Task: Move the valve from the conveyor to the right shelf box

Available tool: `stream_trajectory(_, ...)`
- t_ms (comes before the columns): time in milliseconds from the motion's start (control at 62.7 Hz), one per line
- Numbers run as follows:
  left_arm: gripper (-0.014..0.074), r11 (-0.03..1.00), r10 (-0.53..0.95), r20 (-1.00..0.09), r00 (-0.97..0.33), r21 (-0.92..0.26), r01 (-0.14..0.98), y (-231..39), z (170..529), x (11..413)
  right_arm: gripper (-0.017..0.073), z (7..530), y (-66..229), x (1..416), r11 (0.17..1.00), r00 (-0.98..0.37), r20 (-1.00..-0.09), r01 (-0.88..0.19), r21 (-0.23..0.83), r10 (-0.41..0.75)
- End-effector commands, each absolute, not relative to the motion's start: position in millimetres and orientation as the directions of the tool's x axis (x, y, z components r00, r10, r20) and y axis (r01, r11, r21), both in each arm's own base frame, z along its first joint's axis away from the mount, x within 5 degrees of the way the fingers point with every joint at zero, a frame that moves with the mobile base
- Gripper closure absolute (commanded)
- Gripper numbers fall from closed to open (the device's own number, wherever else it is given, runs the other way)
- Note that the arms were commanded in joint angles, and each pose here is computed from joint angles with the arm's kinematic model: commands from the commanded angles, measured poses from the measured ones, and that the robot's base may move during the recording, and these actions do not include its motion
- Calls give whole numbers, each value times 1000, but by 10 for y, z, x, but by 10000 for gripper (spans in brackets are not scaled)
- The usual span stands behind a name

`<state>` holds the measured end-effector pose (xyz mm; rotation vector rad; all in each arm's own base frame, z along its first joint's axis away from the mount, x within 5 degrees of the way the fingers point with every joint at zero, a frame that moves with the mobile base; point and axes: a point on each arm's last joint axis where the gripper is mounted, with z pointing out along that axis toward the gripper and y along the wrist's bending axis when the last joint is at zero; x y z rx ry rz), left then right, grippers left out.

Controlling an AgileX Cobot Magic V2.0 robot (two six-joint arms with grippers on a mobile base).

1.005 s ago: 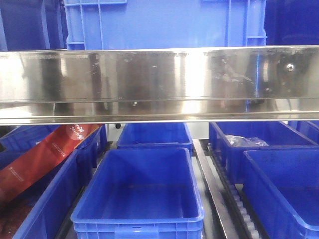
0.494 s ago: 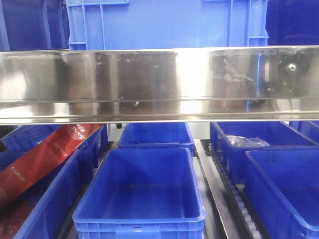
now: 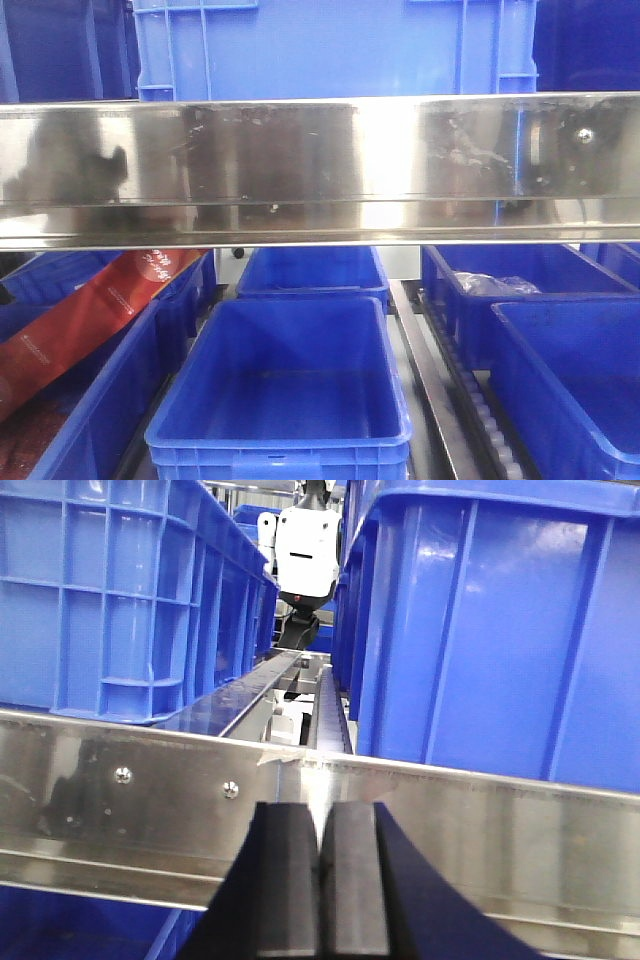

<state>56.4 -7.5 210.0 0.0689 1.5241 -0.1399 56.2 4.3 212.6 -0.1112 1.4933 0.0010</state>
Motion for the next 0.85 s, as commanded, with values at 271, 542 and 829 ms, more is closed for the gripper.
stream_trajectory(271, 704, 989, -66, -997, 51, -58, 134, -73, 2107, 558, 728, 2139, 38, 559, 995, 99, -993, -61, -72, -66)
stream_trajectory(542, 704, 989, -66, -997, 51, -58, 134, -73, 2107, 558, 728, 2139, 38, 559, 995, 99, -993, -61, -72, -66)
stream_trajectory(829, 704, 989, -66, -997, 51, -58, 134, -73, 2107, 558, 728, 2139, 38, 559, 995, 99, -993, -61, -72, -66)
